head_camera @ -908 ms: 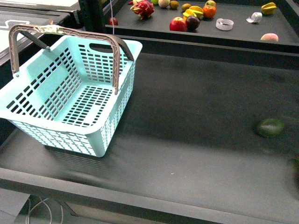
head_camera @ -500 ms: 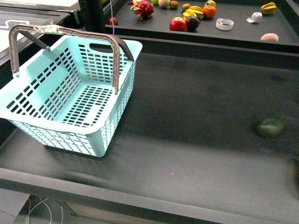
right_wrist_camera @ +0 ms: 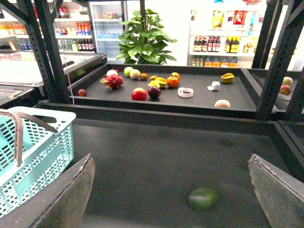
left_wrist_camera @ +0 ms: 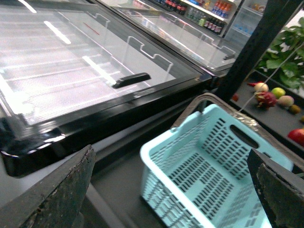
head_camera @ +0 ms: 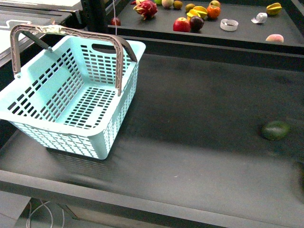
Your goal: Pick mango with right arm and hold basket with left
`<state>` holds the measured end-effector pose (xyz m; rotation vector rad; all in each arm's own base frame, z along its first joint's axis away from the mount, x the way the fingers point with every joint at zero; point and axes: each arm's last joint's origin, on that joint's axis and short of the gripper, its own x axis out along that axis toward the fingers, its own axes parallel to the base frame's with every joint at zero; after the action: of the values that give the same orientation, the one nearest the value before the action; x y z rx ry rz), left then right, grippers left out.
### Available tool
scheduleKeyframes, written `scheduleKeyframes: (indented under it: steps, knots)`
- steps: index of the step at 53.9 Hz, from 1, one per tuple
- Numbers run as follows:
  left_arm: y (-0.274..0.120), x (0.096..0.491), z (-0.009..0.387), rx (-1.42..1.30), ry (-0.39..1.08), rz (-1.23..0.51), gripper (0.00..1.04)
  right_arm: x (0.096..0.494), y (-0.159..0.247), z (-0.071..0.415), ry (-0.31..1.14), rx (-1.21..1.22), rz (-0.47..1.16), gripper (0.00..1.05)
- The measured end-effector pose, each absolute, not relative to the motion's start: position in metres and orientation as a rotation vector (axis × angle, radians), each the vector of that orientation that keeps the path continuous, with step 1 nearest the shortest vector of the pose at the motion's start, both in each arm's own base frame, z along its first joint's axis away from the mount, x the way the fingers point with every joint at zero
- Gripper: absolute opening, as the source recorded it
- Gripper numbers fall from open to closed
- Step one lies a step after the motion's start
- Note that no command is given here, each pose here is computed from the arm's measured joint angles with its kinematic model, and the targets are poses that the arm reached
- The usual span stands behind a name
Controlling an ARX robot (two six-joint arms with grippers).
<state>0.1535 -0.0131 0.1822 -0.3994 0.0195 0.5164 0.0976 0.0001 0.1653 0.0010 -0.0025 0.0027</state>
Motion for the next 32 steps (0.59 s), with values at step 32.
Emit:
scheduleKeyframes:
  steps: [32]
  knots:
    - [-0.087, 0.359, 0.142, -0.850, 0.287, 0.308, 0.97, 0.098, 0.000, 0.165, -0.002, 0.001, 0.002, 0.96]
